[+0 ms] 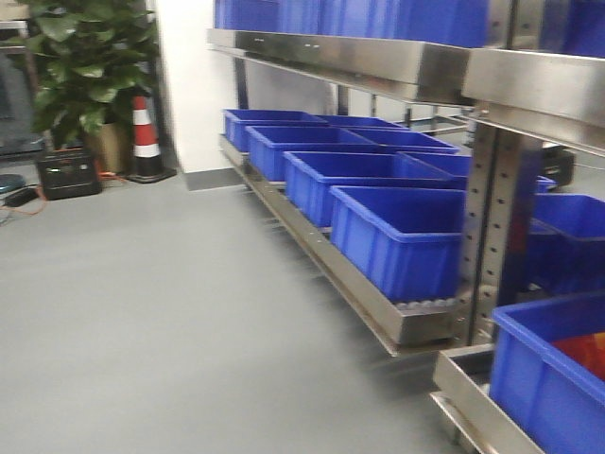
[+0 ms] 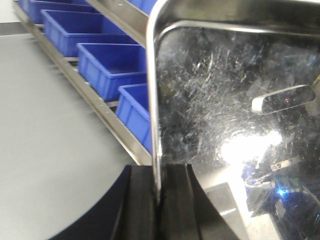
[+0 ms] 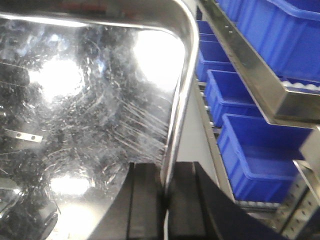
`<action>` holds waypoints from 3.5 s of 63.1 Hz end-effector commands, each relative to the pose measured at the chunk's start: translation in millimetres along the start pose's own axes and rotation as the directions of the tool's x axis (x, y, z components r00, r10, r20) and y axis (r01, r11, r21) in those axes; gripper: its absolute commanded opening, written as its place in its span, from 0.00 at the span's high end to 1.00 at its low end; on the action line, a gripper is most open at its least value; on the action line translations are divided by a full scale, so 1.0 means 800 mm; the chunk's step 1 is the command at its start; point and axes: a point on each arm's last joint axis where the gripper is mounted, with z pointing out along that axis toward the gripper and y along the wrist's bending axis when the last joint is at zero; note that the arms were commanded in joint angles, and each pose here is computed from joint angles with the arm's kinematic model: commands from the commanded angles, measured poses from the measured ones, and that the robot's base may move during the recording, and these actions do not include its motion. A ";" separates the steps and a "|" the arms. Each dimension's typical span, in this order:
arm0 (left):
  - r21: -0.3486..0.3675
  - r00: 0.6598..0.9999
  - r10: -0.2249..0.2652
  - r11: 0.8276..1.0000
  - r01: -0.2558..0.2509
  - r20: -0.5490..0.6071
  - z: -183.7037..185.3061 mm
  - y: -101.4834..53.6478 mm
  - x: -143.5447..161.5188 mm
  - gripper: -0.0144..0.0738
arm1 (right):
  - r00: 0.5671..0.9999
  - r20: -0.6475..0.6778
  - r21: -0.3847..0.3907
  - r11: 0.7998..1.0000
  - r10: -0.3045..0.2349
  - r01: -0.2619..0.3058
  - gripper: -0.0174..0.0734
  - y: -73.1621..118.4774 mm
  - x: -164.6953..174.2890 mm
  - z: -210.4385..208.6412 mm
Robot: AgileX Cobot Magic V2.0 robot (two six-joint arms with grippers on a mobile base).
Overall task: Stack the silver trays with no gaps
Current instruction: 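Carry the silver tray in both grippers while driving to another shelf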
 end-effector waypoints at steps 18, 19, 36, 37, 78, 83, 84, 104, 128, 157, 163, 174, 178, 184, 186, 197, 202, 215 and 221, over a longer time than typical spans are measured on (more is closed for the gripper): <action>0.038 0.997 -0.032 0.999 0.030 0.064 -0.010 -0.008 -0.012 0.85 | 0.997 0.078 -0.064 0.998 -0.022 0.027 0.90 0.008 -0.010 -0.004; 0.038 0.997 -0.032 0.999 0.030 0.064 -0.010 -0.008 -0.012 0.85 | 0.997 0.078 -0.064 0.998 -0.022 0.027 0.90 0.008 -0.010 -0.004; 0.038 0.997 -0.032 0.999 0.030 0.064 -0.010 -0.008 -0.012 0.85 | 0.997 0.078 -0.064 0.998 -0.022 0.027 0.90 0.008 -0.010 -0.004; 0.038 0.997 -0.032 0.999 0.030 0.064 -0.010 -0.008 -0.012 0.85 | 0.997 0.078 -0.064 0.998 -0.022 0.027 0.90 0.008 -0.010 -0.004; 0.038 0.997 -0.032 0.999 0.030 0.064 -0.010 -0.008 -0.012 0.85 | 0.997 0.078 -0.064 0.998 -0.022 0.027 0.90 0.008 -0.010 -0.004; 0.038 0.997 -0.032 0.999 0.030 0.064 -0.010 -0.008 -0.012 0.85 | 0.997 0.078 -0.064 0.998 -0.022 0.027 0.90 0.008 -0.010 -0.004; 0.038 0.997 -0.032 0.999 0.030 0.064 -0.010 -0.008 -0.012 0.85 | 0.997 0.078 -0.064 0.998 -0.022 0.027 0.90 0.008 -0.010 -0.004; 0.038 0.997 -0.032 0.999 0.030 0.064 -0.010 -0.008 -0.012 0.85 | 0.996 0.081 -0.067 0.997 -0.022 0.028 0.90 0.009 -0.010 -0.004; 0.038 0.997 -0.032 0.999 0.030 0.064 -0.010 -0.008 -0.012 0.85 | 0.996 0.081 -0.067 0.997 -0.022 0.028 0.90 0.009 -0.010 -0.004; 0.038 0.997 -0.032 0.999 0.030 0.064 -0.010 -0.008 -0.012 0.85 | 0.996 0.082 -0.068 0.997 -0.022 0.028 0.90 0.009 -0.010 -0.004; 0.038 0.997 -0.032 0.999 0.030 0.064 -0.010 -0.008 -0.012 0.85 | 0.996 0.082 -0.068 0.997 -0.022 0.028 0.90 0.009 -0.010 -0.004; 0.038 0.997 -0.032 0.999 0.030 0.064 -0.010 -0.008 -0.012 0.85 | 0.996 0.082 -0.068 0.997 -0.022 0.028 0.90 0.009 -0.010 -0.004; 0.038 0.997 -0.032 0.999 0.030 0.064 -0.010 -0.008 -0.012 0.85 | 0.996 0.082 -0.068 0.997 -0.022 0.028 0.90 0.009 -0.010 -0.004; 0.038 0.997 -0.033 0.999 0.030 0.073 -0.010 -0.008 -0.013 0.85 | 0.996 0.084 -0.070 0.997 -0.022 0.028 0.90 0.009 -0.010 -0.004; 0.038 0.997 -0.033 0.999 0.030 0.076 -0.010 -0.008 -0.013 0.85 | 0.996 0.084 -0.070 0.997 -0.022 0.028 0.90 0.009 -0.010 -0.004; 0.038 0.996 -0.033 0.999 0.030 0.083 -0.010 -0.008 -0.014 0.85 | 0.996 0.084 -0.070 0.997 -0.022 0.028 0.90 0.009 -0.010 -0.004; 0.038 0.996 -0.033 0.999 0.030 0.083 -0.010 -0.008 -0.014 0.85 | 0.996 0.084 -0.070 0.997 -0.022 0.028 0.90 0.009 -0.010 -0.004; 0.038 0.996 -0.033 0.999 0.030 0.083 -0.010 -0.008 -0.014 0.85 | 0.996 0.084 -0.070 0.997 -0.022 0.028 0.90 0.009 -0.010 -0.004; 0.038 0.996 -0.033 0.999 0.030 0.083 -0.010 -0.008 -0.014 0.85 | 0.995 0.095 -0.079 0.996 -0.021 0.029 0.90 0.010 -0.012 -0.004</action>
